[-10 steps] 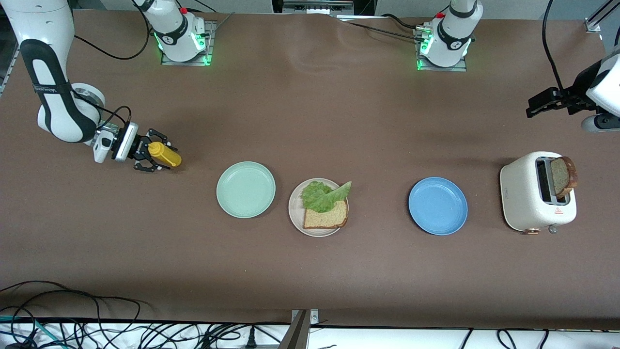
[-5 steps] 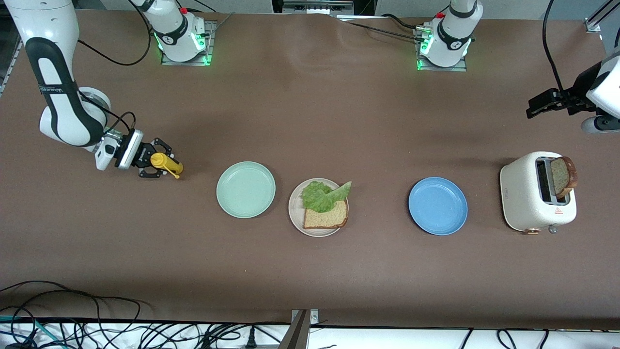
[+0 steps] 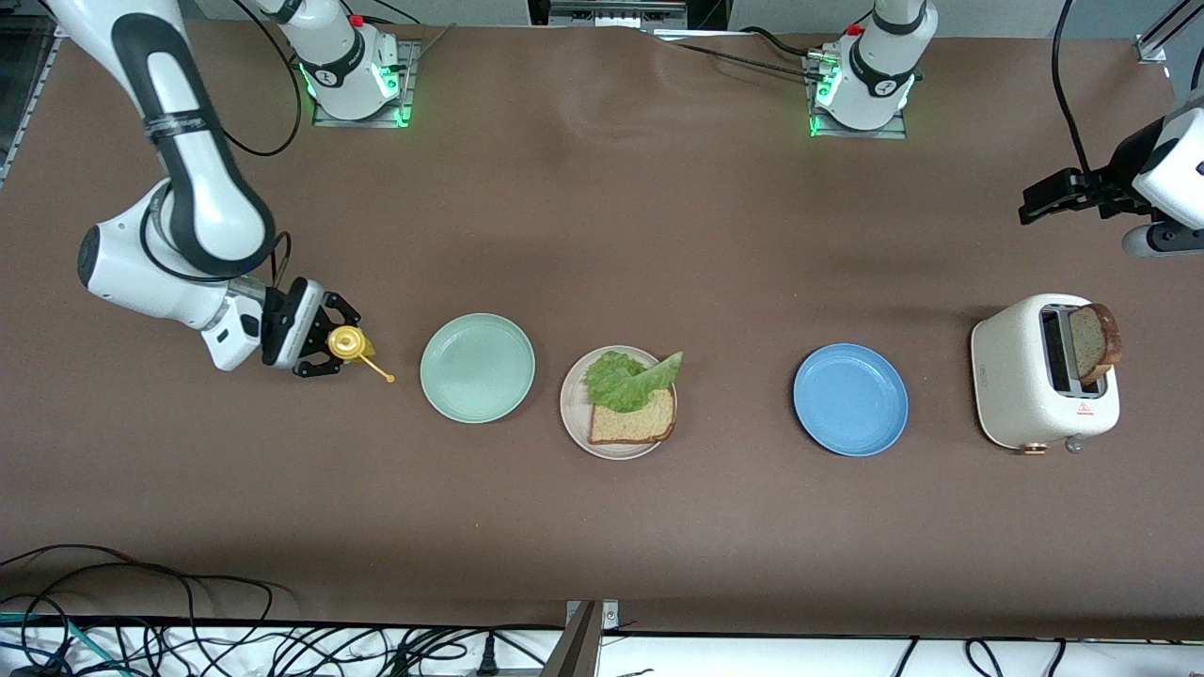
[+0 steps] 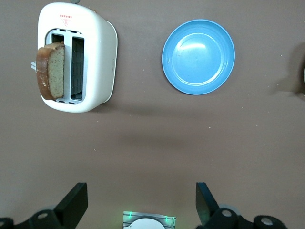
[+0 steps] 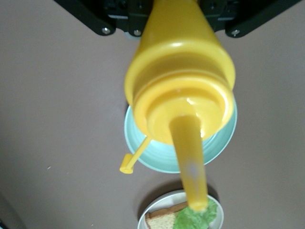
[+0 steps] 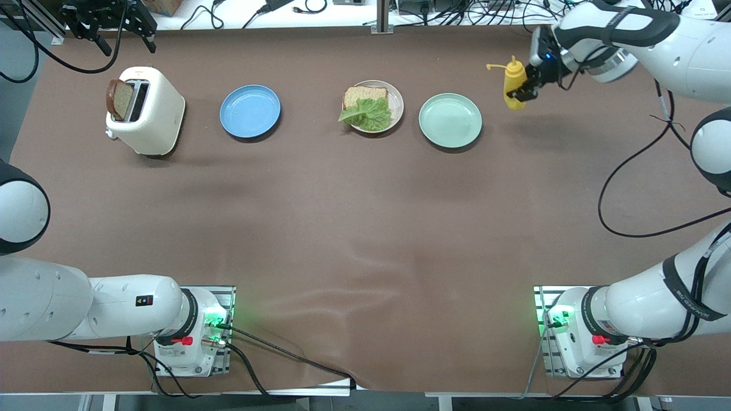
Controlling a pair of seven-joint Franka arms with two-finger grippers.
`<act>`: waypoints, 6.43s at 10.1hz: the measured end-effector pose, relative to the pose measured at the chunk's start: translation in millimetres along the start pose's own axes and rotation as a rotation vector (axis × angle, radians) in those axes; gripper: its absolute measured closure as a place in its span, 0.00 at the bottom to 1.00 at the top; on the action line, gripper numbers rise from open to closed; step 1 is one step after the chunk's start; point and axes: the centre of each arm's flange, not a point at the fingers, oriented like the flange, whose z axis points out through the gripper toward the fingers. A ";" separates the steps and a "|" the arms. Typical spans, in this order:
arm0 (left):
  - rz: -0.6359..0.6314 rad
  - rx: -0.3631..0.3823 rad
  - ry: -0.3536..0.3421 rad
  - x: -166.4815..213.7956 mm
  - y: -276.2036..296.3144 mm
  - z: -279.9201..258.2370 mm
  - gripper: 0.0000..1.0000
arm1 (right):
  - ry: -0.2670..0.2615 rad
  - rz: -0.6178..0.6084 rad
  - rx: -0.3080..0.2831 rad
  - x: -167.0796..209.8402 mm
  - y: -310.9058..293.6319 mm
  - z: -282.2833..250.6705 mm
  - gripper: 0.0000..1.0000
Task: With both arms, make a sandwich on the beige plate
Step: 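Lift the mustard bottle and carry it over the beige plate, then tilt the mustard bottle over the lettuce with the right gripper, then carry the mustard bottle back to its spot with the right gripper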
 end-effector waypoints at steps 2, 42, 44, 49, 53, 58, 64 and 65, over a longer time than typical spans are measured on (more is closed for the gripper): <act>0.000 0.000 0.003 -0.2 0.2 -1.4 0.00 | -0.105 -0.010 -0.042 51.0 -5.1 -0.5 0.85; -0.005 -0.002 0.010 0.2 -2.7 -4.5 0.00 | -0.162 0.292 0.097 -11.4 50.0 -80.5 0.85; -0.006 -0.002 0.009 0.3 -3.4 -4.3 0.00 | -0.012 0.258 0.148 -74.0 50.6 -72.5 0.85; -0.048 -0.009 0.018 0.4 -26.1 -8.7 0.00 | 0.270 0.061 0.157 -170.3 13.8 -24.2 0.85; -0.099 -0.018 0.068 -2.7 -54.3 -31.6 0.00 | 0.284 -0.049 0.117 -207.4 -9.4 -0.3 0.85; -0.077 -0.015 0.076 -3.0 -42.5 -35.0 0.00 | 0.357 -0.086 0.084 -233.4 -26.5 35.1 0.85; -0.079 -0.016 0.071 -1.5 -43.5 -32.7 0.00 | 0.370 -0.095 0.074 -231.1 -26.1 36.2 0.71; -0.080 -0.016 0.067 -0.2 -43.9 -30.4 0.00 | 0.370 -0.095 0.074 -231.2 -26.2 36.3 0.70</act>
